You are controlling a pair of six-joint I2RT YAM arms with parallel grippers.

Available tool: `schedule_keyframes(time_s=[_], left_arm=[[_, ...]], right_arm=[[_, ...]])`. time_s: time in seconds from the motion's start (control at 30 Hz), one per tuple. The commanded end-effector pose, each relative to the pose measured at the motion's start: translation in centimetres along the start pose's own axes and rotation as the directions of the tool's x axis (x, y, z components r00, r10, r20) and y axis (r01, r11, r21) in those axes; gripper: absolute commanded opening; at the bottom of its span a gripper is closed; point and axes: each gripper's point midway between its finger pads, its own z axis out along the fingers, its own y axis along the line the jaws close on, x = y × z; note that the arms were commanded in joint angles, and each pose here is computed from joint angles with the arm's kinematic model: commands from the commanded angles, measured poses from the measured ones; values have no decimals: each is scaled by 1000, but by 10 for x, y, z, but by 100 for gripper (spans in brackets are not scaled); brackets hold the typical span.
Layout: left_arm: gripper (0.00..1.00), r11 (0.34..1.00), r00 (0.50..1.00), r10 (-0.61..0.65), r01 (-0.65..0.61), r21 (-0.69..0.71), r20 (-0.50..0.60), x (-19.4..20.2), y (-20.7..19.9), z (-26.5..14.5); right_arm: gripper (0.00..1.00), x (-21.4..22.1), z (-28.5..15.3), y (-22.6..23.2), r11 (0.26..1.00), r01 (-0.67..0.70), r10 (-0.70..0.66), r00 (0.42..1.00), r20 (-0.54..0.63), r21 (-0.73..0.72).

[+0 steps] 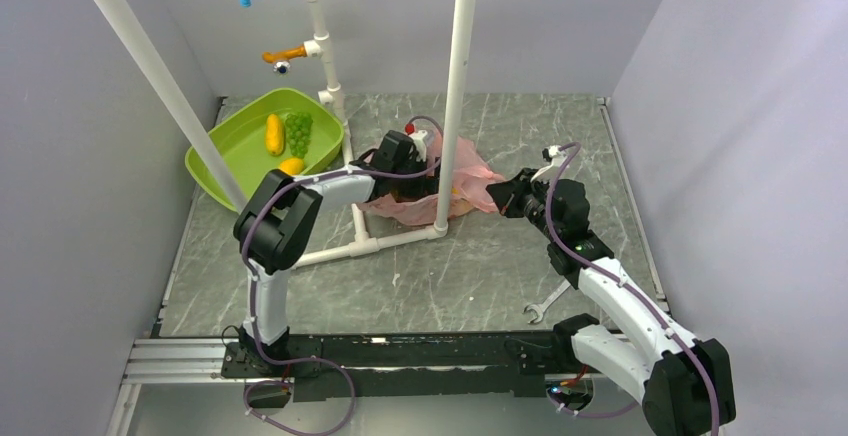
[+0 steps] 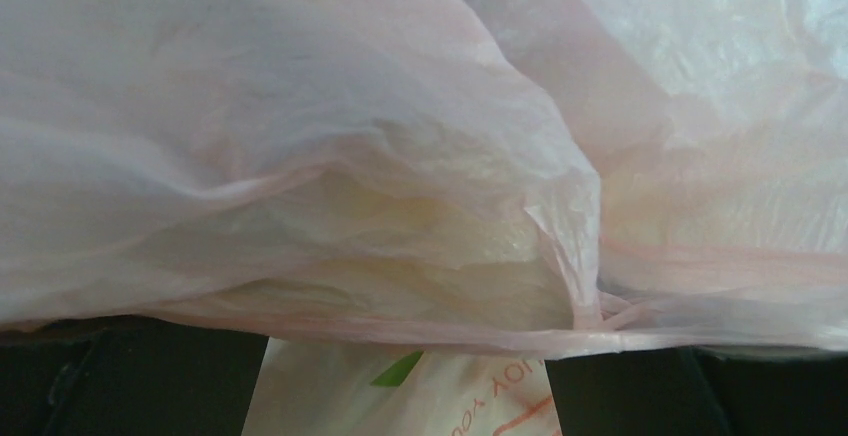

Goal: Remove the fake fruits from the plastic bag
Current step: Take out the fake fruit from the plastic bag.

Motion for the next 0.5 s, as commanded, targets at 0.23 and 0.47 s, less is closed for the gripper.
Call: schedule_keyframes(time_s=[0.23,0.47], left_arm=[[85,998,992,-64,64,-1,107,-15,11,49],[53,988,987,-116,104,111,110,-8,1,52]], right_arm=[[0,-14,4,9,999,22,-21,999,29,-29],[0,-15,2,7,999,32,-31,999,31,-17]])
